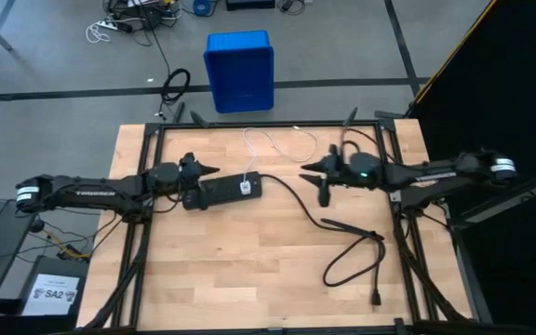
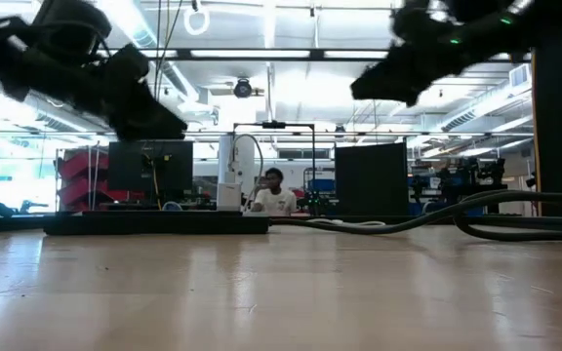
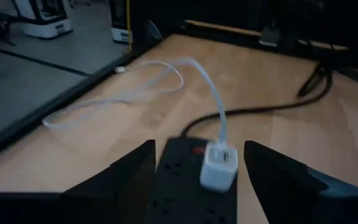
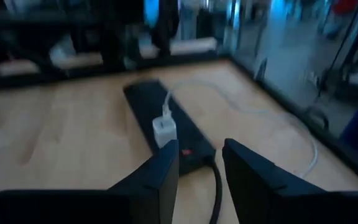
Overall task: Insert USB
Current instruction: Remove the white charger adapter from the black outlet extension
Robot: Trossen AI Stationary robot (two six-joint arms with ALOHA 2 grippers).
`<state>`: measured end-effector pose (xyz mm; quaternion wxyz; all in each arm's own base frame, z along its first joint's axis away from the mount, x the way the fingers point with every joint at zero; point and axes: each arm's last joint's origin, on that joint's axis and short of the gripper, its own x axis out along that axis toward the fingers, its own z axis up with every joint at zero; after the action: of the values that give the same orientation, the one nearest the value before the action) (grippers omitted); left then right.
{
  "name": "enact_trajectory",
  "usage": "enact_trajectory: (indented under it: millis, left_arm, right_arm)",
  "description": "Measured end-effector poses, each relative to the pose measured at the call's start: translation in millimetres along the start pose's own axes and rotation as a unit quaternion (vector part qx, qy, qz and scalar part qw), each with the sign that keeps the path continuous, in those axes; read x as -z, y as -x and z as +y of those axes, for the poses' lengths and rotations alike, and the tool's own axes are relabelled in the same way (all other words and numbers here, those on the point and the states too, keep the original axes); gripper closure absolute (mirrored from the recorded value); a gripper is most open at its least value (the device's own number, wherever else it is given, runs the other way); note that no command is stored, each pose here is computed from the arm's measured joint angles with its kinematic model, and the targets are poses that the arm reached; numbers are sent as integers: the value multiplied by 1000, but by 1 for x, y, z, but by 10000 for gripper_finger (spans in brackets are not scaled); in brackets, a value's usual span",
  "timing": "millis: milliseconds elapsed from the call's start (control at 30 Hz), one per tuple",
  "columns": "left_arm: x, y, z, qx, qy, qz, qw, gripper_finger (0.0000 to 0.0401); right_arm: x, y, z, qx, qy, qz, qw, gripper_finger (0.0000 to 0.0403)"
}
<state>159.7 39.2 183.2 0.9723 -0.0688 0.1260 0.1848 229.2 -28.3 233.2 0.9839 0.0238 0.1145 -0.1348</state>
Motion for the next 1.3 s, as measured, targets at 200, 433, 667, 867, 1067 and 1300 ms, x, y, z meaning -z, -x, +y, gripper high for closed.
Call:
enact_trajectory:
  millis: [200, 433, 667, 867, 1067, 1300]
  left_arm:
    - [19, 4, 1, 42, 8, -21, 999, 192]
    - [16, 3, 0, 44, 6, -34, 998, 208]
    - [16, 3, 0, 45, 9, -38, 998, 209]
    - [16, 3, 1, 36, 5, -39, 999, 209]
    - [15, 3, 3, 0, -20, -43, 999, 209]
    - [15, 3, 3, -5, -18, -43, 999, 209]
  right_arm:
    - [34, 36, -7, -6, -24, -76, 997, 302]
    - [51, 51, -11, -8, -30, -96, 995, 303]
    - [50, 52, -11, -9, -33, -109, 993, 302]
    - [51, 52, -11, -9, -32, -105, 994, 303]
    - [51, 52, -11, -6, -17, -104, 994, 303]
    - [50, 52, -13, 34, 9, -107, 994, 302]
